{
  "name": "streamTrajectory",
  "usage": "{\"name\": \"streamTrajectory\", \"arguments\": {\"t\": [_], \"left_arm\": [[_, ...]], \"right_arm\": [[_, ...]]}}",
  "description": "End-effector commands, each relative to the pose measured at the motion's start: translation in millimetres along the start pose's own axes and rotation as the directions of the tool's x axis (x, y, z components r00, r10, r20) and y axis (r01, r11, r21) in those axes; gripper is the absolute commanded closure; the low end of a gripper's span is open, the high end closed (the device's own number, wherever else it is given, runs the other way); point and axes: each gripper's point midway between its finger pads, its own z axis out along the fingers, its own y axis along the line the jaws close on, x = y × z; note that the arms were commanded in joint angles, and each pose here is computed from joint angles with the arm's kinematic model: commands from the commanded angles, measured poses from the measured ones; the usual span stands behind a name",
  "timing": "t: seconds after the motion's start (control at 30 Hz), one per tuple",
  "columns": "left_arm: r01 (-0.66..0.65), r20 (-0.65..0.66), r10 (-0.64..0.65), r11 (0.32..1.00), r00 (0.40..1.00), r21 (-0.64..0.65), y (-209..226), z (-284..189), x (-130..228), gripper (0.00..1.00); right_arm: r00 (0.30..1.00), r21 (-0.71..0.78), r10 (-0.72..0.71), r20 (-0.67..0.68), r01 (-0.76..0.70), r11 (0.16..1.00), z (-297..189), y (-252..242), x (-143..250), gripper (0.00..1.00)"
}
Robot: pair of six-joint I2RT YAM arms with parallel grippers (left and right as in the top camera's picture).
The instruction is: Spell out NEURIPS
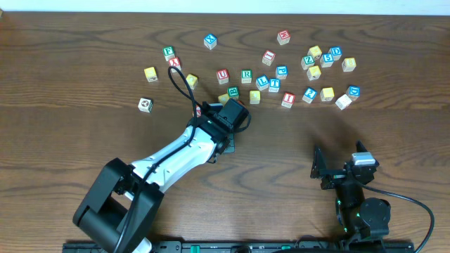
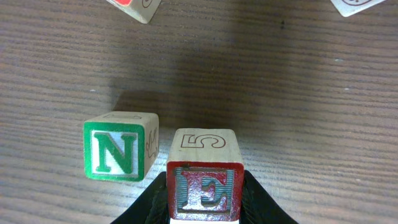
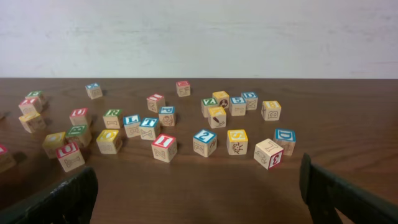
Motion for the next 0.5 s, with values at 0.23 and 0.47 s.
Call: {"name": "streamTrajectory", "arguments": {"t": [0.23,0.47], "left_arm": [[-0.016,-0.005,0.016,0.999,1.0,-0.05,7.8,16.6,4.1,0.91],[-0.017,-0.007,0.016,0.999,1.0,-0.052,7.9,17.5,4.5,0.92]], "right_arm": [[1.0,-0.008,0.009,-0.001,-0.009,1.0,-0.2,1.7,0.7,0.01],[1.0,-0.007,0.009,-0.001,-0.009,1.0,-0.2,1.6,0.7,0.01]]}}
